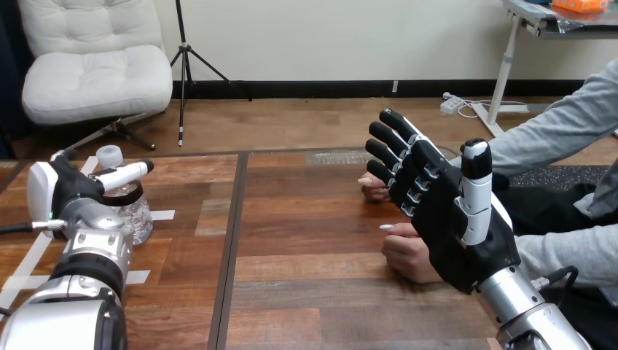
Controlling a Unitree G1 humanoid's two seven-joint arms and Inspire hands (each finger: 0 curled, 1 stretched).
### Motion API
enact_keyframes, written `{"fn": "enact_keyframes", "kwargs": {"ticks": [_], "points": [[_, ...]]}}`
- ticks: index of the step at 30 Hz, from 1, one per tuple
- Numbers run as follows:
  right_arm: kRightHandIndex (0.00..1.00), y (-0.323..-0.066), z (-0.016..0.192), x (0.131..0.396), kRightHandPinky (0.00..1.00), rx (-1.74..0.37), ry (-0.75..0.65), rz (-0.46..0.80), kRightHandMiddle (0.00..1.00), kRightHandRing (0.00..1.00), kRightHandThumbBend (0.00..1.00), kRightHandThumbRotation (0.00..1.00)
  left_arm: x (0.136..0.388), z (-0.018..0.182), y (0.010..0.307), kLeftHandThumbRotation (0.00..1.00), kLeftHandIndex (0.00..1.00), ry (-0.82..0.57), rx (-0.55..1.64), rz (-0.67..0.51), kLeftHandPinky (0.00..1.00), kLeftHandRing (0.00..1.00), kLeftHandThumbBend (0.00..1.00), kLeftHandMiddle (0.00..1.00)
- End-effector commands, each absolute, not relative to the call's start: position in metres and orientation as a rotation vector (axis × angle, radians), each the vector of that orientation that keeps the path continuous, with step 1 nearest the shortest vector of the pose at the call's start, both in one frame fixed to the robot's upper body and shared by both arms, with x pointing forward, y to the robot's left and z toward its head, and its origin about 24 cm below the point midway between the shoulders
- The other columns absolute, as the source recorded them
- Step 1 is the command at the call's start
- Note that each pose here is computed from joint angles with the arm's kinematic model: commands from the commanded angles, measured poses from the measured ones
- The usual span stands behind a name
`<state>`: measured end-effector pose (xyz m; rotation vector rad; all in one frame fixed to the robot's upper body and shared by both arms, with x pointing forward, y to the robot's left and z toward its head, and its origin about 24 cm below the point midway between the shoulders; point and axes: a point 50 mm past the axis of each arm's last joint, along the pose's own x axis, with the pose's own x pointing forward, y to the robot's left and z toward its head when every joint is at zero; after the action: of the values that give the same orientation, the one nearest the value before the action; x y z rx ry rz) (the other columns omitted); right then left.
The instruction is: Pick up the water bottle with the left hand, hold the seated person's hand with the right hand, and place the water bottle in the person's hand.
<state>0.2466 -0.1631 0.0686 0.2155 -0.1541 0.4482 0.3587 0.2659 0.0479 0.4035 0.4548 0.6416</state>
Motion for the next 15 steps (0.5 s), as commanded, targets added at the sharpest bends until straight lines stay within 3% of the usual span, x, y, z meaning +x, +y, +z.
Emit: {"fn": "enact_keyframes", "kwargs": {"ticks": [1, 15], "points": [[0.96, -0.1598, 0.0922, 0.2496, 0.99, 0.219, -0.277, 0.465, 0.97, 0.97, 0.96, 1.0, 0.3769, 0.0842, 0.2648, 0.0, 0.75, 0.339, 0.443, 0.644, 0.54, 0.64, 0.86, 0.69], [0.96, -0.1607, 0.0943, 0.2492, 1.0, 0.221, -0.287, 0.468, 0.97, 0.98, 0.97, 1.0, 0.3781, 0.0859, 0.2635, 0.0, 0.53, 0.324, 0.47, 0.631, 0.48, 0.58, 0.88, 0.61]]}}
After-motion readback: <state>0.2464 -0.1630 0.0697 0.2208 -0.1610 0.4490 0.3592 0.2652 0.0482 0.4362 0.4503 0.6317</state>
